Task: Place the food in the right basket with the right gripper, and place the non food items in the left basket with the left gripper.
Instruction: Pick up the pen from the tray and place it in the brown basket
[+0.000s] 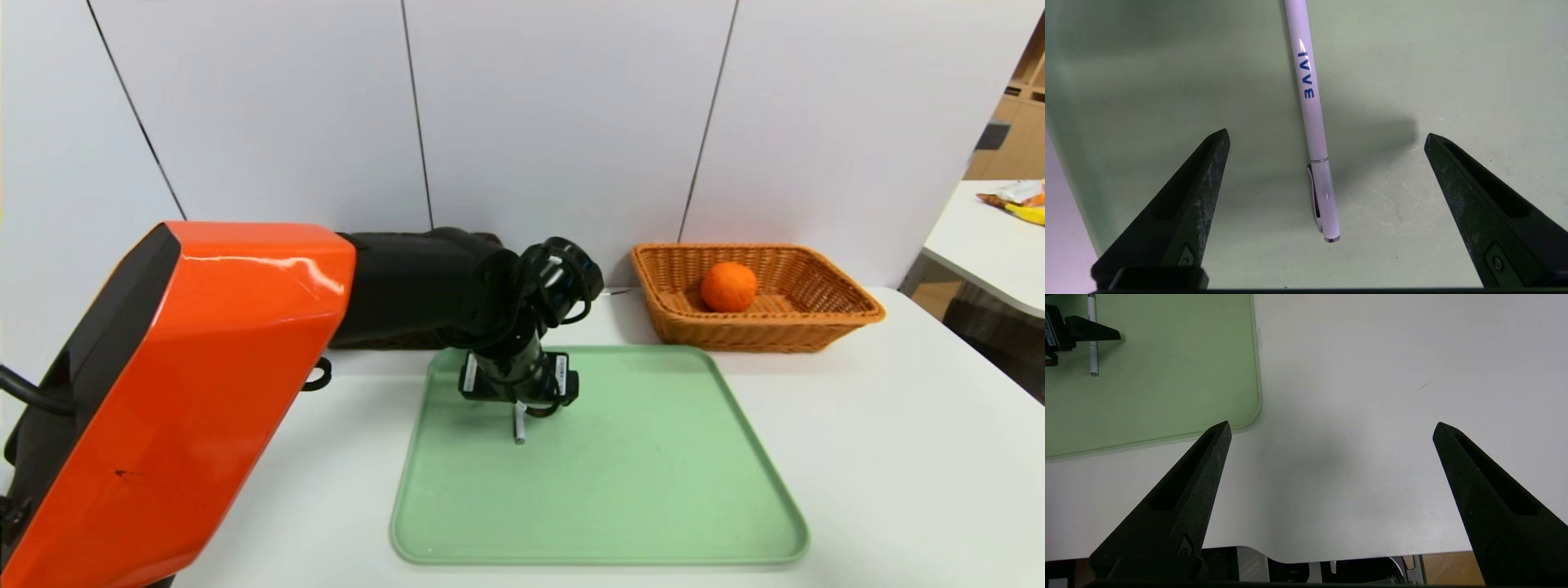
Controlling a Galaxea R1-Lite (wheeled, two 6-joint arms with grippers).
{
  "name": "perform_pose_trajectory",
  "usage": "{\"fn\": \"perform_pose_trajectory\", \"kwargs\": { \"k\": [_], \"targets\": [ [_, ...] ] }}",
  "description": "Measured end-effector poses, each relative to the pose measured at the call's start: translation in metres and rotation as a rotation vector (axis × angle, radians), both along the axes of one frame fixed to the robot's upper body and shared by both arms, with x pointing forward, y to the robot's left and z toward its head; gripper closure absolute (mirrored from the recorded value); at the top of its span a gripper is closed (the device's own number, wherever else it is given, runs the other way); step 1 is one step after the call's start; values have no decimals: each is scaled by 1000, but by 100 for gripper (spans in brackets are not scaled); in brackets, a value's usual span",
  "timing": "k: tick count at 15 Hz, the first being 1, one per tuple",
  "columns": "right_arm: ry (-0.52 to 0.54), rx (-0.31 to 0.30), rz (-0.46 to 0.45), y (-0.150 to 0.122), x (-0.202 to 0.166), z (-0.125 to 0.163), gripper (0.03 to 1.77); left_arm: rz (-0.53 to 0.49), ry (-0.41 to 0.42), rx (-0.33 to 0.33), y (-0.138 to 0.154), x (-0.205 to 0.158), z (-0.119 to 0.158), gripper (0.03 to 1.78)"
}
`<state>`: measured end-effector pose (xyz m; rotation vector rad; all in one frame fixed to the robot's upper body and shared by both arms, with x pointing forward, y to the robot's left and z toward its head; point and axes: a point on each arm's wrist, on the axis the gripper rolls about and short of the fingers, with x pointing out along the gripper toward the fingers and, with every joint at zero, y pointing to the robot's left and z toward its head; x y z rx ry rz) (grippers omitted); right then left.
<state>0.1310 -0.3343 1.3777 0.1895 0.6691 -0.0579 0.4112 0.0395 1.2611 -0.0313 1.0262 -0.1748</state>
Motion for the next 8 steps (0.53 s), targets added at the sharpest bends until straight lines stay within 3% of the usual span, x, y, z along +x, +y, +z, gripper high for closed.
{"fn": "perform_pose_trajectory", "kwargs": {
  "k": [8],
  "targets": [
    [1,1,2,0,1,0,10,2,2,7,2,4,-4,12]
  ]
}}
